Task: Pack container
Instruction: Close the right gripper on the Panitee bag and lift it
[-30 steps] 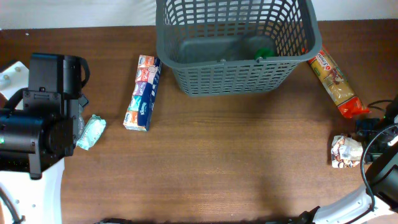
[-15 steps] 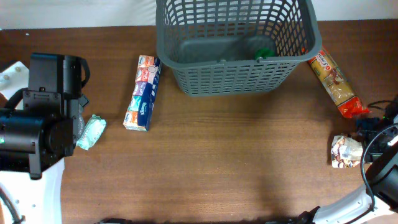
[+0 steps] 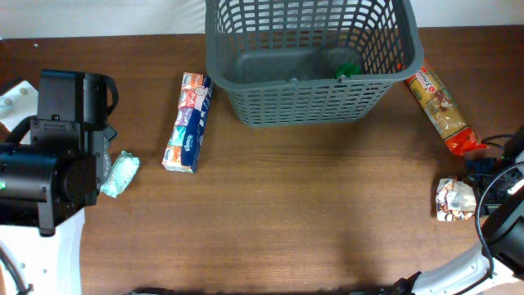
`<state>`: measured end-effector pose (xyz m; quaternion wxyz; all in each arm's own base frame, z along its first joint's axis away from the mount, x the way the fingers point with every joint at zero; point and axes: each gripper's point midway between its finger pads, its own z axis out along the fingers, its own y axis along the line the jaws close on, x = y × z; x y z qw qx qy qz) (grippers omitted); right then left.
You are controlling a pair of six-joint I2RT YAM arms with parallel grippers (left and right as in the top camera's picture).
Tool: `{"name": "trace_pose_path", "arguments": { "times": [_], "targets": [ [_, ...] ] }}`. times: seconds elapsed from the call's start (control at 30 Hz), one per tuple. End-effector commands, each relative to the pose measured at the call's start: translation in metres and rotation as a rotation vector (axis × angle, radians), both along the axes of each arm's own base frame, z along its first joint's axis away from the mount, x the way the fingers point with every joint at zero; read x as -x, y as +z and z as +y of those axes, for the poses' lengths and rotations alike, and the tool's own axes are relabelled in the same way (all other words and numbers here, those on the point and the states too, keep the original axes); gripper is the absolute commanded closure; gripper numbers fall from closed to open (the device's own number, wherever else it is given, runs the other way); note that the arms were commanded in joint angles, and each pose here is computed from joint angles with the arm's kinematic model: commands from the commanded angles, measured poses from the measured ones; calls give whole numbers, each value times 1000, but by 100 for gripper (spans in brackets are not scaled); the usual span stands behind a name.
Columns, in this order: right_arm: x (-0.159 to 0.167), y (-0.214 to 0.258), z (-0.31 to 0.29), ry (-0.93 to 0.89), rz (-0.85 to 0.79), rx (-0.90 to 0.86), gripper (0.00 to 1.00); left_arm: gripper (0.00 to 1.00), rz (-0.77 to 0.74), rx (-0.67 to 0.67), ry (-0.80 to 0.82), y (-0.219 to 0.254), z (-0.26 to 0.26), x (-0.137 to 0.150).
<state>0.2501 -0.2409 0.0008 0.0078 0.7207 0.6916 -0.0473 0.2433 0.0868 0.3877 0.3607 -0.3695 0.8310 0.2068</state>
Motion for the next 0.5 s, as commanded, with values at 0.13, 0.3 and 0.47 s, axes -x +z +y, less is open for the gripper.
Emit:
{"name": "trace_pose_path", "arguments": {
  "times": [0.13, 0.3, 0.47],
  "targets": [
    [8, -21, 5, -4, 51, -36, 1, 1, -24, 0, 16, 5, 3, 4],
    [9, -21, 6, -5, 52, -43, 1, 1, -24, 0, 16, 5, 3, 4],
    [9, -21, 6, -4, 53, -39, 1, 1, -24, 0, 16, 5, 3, 4]
  ]
}}
